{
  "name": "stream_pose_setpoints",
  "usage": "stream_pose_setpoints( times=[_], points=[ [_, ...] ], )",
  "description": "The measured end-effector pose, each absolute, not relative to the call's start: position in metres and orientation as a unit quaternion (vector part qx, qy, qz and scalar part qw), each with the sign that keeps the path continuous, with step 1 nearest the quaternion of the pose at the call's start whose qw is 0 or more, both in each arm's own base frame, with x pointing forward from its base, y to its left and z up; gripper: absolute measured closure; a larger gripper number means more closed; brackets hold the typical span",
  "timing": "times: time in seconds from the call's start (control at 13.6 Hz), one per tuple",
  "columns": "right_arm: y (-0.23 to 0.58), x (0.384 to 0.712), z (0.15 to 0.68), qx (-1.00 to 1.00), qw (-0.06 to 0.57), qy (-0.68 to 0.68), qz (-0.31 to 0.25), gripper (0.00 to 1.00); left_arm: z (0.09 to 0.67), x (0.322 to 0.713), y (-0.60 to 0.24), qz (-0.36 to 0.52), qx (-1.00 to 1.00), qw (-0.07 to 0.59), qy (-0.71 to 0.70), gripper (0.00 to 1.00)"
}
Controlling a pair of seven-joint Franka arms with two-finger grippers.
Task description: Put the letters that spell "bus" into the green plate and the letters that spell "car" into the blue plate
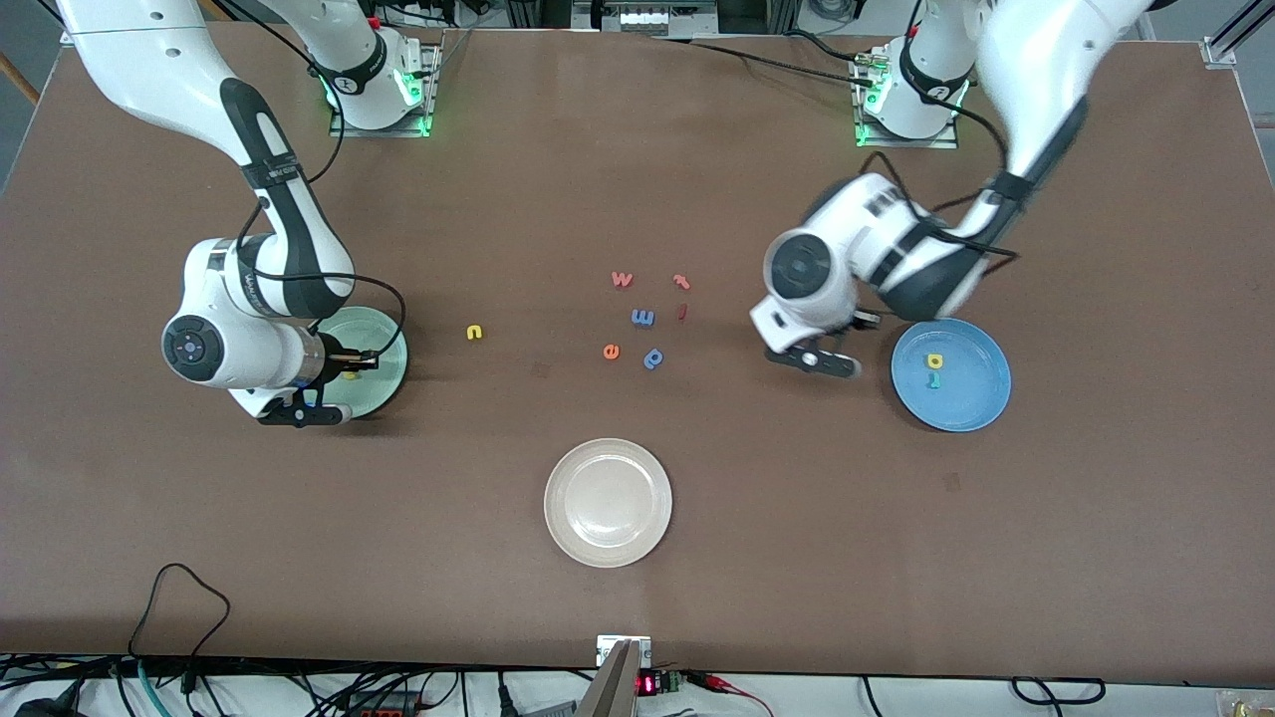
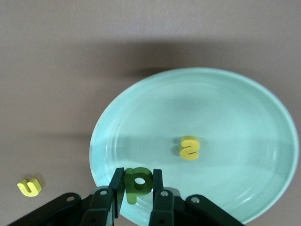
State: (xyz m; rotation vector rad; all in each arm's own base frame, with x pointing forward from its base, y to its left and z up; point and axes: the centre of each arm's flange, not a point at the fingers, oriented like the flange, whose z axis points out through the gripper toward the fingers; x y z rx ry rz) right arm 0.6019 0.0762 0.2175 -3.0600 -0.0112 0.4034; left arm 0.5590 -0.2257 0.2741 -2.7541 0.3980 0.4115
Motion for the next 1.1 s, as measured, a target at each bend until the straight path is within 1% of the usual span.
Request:
stream_pose_setpoints(
  times=[0.07, 0.15, 0.29, 0.37, 0.44, 0.59, 0.66, 0.73, 0.81, 0.88, 0.96, 1.03, 1.1],
  points=[
    [0.078, 0.598, 0.212, -0.991, 0.027, -0.005, 0.131, 0.72, 0.27, 0.574, -0.185, 0.155, -0.966, 0.153, 0.141, 0.73],
    [0.079, 0.595, 0.207, -0.991, 0.027, -0.005, 0.13, 0.67, 0.264, 0.586, -0.148, 0.162, -0.967, 0.136, 0.139, 0.73],
    [0.078, 0.593, 0.203, -0.991, 0.026, -0.005, 0.127, 0.46, 0.243, 0.596, -0.105, 0.169, -0.97, 0.111, 0.134, 0.73],
    [0.079, 0.593, 0.205, -0.992, 0.026, -0.005, 0.125, 0.35, 0.231, 0.597, -0.094, 0.171, -0.97, 0.11, 0.133, 0.73],
    [0.08, 0.594, 0.209, -0.992, 0.027, -0.005, 0.121, 0.26, 0.222, 0.597, -0.09, 0.174, -0.97, 0.107, 0.133, 0.67],
    [0.1, 0.594, 0.22, -0.993, 0.028, 0.005, 0.114, 0.03, 0.222, 0.597, -0.092, 0.174, -0.97, 0.105, 0.135, 0.48],
    [0.123, 0.59, 0.225, -0.993, 0.025, 0.008, 0.111, 0.0, 0.233, 0.598, -0.099, 0.172, -0.969, 0.106, 0.139, 0.37],
    [0.149, 0.585, 0.228, -0.994, 0.022, 0.006, 0.109, 0.01, 0.25, 0.6, -0.109, 0.172, -0.968, 0.11, 0.143, 0.27],
    [0.174, 0.579, 0.228, -0.994, 0.019, -0.001, 0.107, 0.13, 0.275, 0.603, -0.12, 0.174, -0.967, 0.118, 0.146, 0.18],
    [0.193, 0.573, 0.228, -0.994, 0.017, -0.008, 0.107, 0.22, 0.304, 0.606, -0.128, 0.177, -0.965, 0.125, 0.145, 0.07],
    [0.207, 0.568, 0.227, -0.994, 0.015, -0.017, 0.107, 0.22, 0.333, 0.609, -0.133, 0.18, -0.966, 0.125, 0.138, 0.0],
    [0.215, 0.564, 0.225, -0.994, 0.014, -0.021, 0.109, 0.29, 0.357, 0.611, -0.135, 0.183, -0.967, 0.118, 0.128, 0.0],
    [0.219, 0.562, 0.223, -0.994, 0.013, -0.022, 0.111, 0.29, 0.379, 0.613, -0.133, 0.189, -0.968, 0.112, 0.118, 0.0]
  ],
)
